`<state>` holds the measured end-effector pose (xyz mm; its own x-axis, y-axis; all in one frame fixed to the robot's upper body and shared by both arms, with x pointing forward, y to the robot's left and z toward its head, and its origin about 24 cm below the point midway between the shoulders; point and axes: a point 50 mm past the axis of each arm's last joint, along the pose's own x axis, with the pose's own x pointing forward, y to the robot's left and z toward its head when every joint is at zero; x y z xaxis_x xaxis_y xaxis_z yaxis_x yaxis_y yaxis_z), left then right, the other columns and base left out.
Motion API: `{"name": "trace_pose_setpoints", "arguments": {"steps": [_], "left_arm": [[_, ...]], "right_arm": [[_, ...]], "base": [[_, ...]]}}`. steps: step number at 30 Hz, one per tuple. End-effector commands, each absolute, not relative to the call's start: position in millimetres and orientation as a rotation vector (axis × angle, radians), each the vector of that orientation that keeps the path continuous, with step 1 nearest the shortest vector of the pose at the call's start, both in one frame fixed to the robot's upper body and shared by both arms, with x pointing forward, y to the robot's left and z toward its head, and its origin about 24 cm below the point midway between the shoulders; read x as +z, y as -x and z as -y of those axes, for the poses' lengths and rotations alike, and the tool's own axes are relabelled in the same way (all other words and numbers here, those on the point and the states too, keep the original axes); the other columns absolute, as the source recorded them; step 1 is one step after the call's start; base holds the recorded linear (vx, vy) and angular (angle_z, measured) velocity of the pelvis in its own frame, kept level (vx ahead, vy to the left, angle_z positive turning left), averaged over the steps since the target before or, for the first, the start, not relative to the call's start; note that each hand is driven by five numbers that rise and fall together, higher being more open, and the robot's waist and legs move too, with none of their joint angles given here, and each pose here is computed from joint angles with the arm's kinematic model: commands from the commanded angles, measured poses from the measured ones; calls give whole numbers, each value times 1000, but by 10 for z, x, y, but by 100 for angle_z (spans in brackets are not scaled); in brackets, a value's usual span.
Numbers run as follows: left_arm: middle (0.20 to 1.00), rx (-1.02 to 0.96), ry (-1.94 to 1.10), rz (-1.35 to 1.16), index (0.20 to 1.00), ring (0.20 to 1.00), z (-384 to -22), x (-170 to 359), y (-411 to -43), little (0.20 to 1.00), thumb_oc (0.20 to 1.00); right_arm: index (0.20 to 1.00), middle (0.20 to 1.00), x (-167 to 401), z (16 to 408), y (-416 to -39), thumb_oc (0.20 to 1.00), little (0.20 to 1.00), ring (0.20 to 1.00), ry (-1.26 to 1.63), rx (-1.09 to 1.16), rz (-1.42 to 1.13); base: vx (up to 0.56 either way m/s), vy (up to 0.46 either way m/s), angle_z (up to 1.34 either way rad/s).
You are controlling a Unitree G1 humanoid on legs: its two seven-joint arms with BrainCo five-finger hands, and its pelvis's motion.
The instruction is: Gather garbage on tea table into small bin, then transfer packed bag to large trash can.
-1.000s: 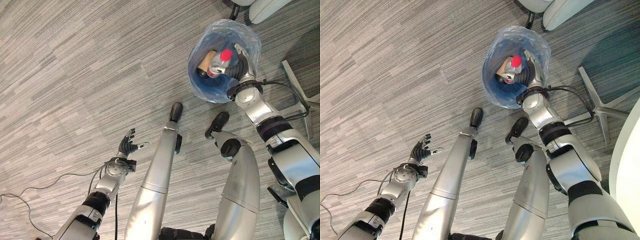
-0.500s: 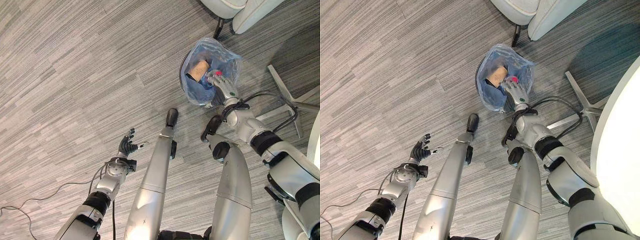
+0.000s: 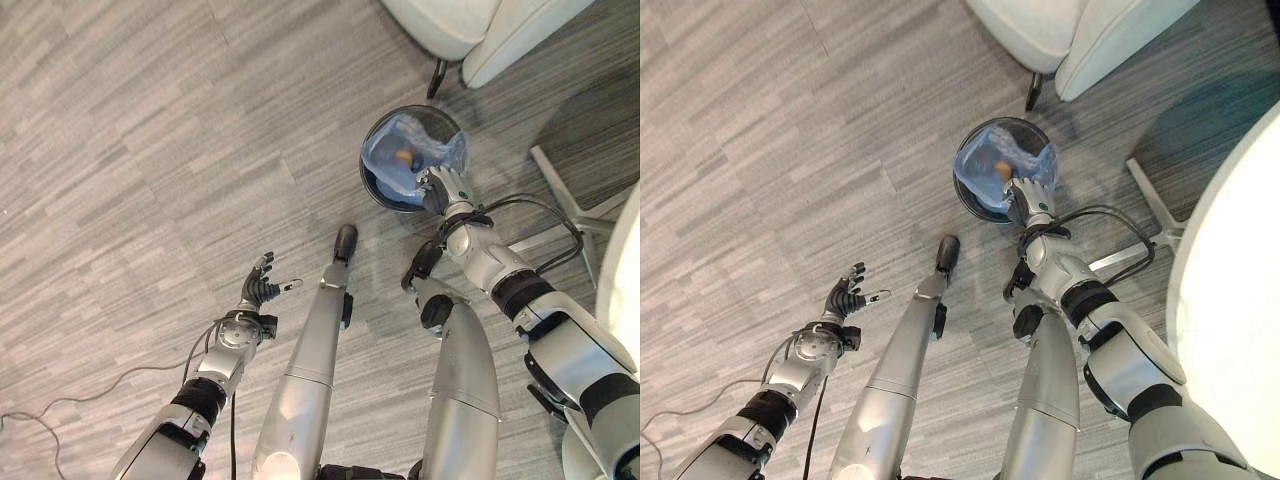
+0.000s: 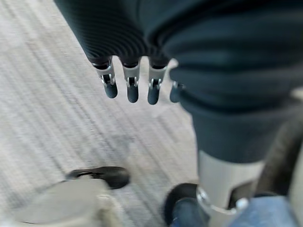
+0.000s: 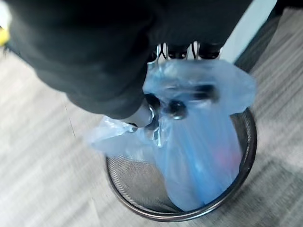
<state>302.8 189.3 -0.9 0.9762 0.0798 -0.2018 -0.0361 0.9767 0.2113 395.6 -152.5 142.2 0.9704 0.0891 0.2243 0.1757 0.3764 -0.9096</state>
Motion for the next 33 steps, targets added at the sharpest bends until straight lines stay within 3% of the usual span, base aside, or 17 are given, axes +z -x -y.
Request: {"name": "trace_pose_setpoints", "arguments": {"steps": [1,8,24,33], "left_arm": [[1000,103,-215,-255,1000,1000,-2036,-137,-2882,1000,1000],[1000,143,-200,-347,1000,1000,-2190,-342,-2645,1000,1000],[1000,151,-220,-528,1000,1000,-2445,-695,-1938,1000,1000],[1000,126,-243,-485,1000,1000,-2463,-599,-1968,1000,1000]], "right_arm": [[200,200,1320,1453,-3850,200,200,200,995,-26,273],[200,200,1051,1285,-3500,200,200,200,619,79,252],[200,200,935,1319,-2889,200,200,200,229,265,254],[200,200,1030,1228,-2809,200,200,200,69,322,296]], "base": [[0,0,0],[33,0,3],[83,49,-18],[-100,14,-25]]}}
